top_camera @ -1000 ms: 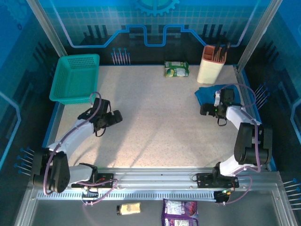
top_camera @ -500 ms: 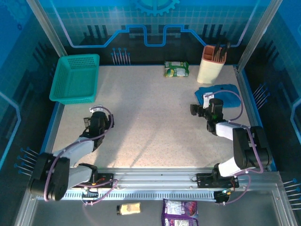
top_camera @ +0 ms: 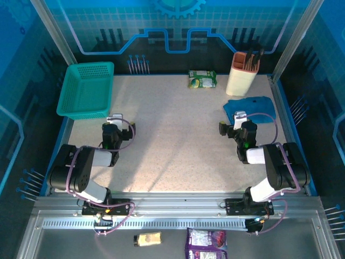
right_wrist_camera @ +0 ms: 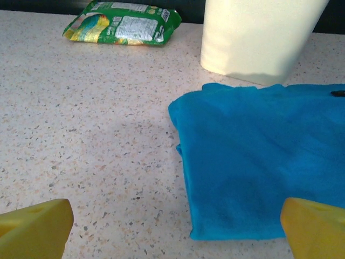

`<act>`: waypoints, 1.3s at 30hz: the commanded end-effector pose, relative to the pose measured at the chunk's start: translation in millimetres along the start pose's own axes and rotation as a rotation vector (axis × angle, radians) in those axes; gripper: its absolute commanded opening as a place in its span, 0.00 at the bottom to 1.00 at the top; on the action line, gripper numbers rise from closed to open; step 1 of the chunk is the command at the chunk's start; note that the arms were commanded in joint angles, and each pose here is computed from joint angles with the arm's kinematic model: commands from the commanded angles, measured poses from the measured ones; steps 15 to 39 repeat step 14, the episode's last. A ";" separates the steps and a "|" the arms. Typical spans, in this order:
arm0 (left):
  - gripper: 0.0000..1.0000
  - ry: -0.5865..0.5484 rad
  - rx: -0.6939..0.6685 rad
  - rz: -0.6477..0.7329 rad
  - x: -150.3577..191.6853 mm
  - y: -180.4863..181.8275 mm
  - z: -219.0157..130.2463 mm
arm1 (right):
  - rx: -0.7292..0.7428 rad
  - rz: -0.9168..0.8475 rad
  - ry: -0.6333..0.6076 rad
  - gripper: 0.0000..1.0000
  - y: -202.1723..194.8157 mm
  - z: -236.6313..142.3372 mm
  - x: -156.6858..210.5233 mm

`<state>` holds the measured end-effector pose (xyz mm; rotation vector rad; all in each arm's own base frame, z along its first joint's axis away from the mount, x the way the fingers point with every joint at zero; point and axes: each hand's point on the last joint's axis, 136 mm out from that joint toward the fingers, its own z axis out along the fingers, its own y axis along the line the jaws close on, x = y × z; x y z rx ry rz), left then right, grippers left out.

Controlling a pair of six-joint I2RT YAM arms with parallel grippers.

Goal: Fold the inside-out t-shirt

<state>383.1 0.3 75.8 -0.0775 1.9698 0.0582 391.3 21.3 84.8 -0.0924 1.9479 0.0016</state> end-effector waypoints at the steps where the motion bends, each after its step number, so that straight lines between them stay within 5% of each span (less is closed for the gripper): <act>1: 0.99 -0.050 0.112 -0.045 -21.8 -10.7 6.5 | 0.029 -0.006 -0.060 1.00 -4.5 0.3 -15.8; 39: 0.99 -0.056 0.112 -0.046 -22.9 -9.4 6.2 | -0.059 -0.042 -0.045 0.99 11.0 3.3 -16.0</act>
